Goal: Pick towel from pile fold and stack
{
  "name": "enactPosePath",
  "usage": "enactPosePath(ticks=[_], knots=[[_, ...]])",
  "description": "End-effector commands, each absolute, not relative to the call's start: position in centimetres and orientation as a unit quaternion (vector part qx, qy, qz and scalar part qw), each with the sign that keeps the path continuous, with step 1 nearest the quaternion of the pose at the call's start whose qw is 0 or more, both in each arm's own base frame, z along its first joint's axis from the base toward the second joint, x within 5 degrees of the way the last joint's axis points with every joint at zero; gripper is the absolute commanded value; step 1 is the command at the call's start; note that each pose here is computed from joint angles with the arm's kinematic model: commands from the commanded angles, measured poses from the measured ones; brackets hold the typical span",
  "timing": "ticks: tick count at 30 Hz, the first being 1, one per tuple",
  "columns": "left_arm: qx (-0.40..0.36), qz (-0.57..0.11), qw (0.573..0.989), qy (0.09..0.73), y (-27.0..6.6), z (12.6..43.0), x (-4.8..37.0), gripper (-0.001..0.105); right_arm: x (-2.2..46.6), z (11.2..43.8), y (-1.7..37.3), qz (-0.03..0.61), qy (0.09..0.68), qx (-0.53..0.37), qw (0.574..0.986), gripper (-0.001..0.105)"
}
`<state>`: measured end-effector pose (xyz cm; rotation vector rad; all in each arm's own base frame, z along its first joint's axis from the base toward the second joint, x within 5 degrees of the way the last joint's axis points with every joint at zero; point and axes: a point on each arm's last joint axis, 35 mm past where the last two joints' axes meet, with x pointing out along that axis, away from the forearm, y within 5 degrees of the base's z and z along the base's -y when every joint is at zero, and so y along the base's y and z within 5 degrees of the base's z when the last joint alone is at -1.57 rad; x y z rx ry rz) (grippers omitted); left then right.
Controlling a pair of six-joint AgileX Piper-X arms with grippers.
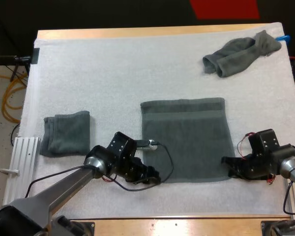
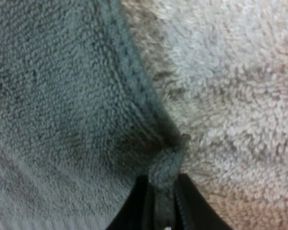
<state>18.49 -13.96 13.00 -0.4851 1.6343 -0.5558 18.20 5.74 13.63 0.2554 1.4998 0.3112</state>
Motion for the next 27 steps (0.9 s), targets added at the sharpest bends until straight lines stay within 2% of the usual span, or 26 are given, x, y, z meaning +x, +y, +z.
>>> enactPosePath(ticks=[1,3,6,8,10,12,18,27], knots=[[-0.206,-0.229,0.633,0.710,-14.1,12.2,18.7,0.056,18.0,13.4,5.7,0.143,0.680,0.110,0.710,0.000],[-0.209,-0.234,0.632,0.709,-14.2,12.1,18.8,0.056,18.0,13.4,5.7,0.143,0.680,0.110,0.710,0.000],[-0.211,-0.239,0.635,0.703,-14.3,12.1,18.9,0.050,18.0,13.4,5.7,0.143,0.680,0.110,0.710,0.000],[-0.211,-0.241,0.637,0.702,-14.3,12.1,19.0,0.037,18.0,13.4,5.7,0.143,0.680,0.110,0.710,0.000],[-0.211,-0.240,0.637,0.701,-14.3,12.1,19.0,0.015,18.0,13.4,5.7,0.143,0.680,0.110,0.710,0.000],[-0.211,-0.240,0.637,0.701,-14.3,12.1,19.0,0.002,18.0,13.4,5.7,0.143,0.680,0.110,0.710,0.000],[-0.210,-0.247,0.632,0.704,-14.1,12.9,18.6,0.000,17.5,14.4,5.7,0.151,0.677,0.117,0.711,0.000],[-0.210,-0.278,0.631,0.693,-12.3,18.4,15.5,0.000,13.1,19.7,5.8,0.187,0.644,0.129,0.731,0.000]])
